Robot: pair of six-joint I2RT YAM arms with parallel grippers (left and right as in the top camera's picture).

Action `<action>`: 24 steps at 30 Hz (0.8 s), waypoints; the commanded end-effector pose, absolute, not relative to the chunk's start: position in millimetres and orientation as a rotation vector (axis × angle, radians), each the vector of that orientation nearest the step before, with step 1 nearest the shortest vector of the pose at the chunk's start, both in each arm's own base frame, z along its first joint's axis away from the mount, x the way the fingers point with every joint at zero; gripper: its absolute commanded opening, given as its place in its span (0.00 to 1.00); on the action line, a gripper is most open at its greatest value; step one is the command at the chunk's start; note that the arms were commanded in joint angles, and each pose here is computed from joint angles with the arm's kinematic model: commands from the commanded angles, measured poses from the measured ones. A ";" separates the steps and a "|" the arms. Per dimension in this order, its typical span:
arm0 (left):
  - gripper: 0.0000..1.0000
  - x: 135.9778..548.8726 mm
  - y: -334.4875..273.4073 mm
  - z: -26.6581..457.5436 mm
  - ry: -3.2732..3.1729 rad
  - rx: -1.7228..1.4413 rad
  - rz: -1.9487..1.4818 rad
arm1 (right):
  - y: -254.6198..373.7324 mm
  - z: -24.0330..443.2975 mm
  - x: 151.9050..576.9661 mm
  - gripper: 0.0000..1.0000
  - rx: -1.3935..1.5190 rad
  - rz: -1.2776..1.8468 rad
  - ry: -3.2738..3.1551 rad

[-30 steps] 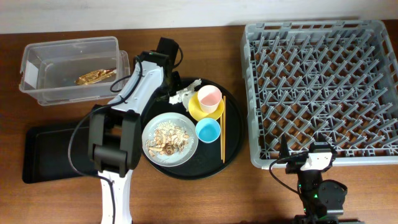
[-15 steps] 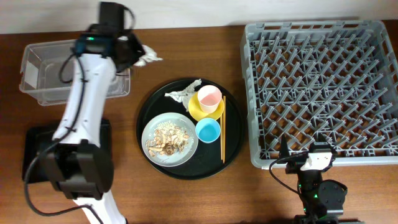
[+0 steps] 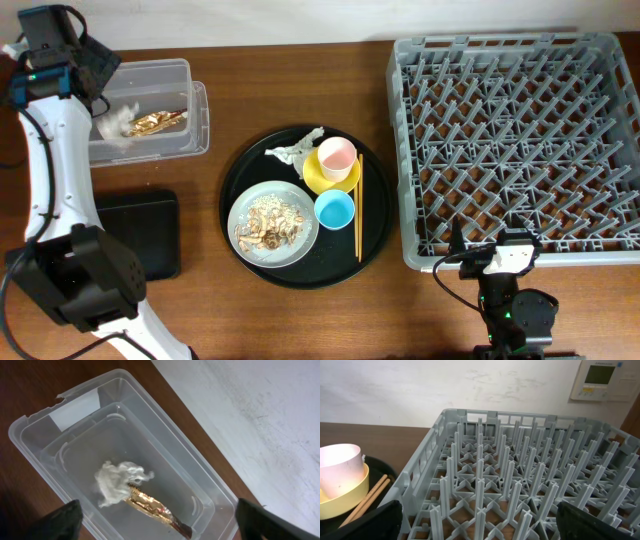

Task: Sort waste into correct bins and load items into the dishwasher rack
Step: 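Grasp the tissue, carry it left and release into the clear bin, then reach the left gripper back to the remaining tissue on the tray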

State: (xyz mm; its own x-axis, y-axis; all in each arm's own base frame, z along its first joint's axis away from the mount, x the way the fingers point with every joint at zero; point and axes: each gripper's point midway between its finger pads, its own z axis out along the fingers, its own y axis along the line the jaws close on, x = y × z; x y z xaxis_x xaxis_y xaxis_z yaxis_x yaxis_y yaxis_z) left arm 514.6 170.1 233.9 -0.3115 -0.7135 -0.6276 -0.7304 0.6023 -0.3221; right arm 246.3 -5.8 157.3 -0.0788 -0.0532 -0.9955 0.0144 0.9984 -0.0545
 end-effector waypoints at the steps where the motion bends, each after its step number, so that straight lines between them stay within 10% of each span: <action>1: 0.99 520.8 156.2 225.5 2.128 -1.086 -0.069 | -9.5 155.2 245.9 0.98 -0.014 -0.071 1.652; 11: 0.99 489.6 -36.7 201.2 2.588 -0.131 -0.663 | -9.5 155.2 245.9 0.98 -0.014 -0.071 1.652; 24: 0.66 448.7 -124.7 89.1 2.836 -0.468 -0.446 | -9.5 155.2 245.9 0.98 -0.014 -0.071 1.652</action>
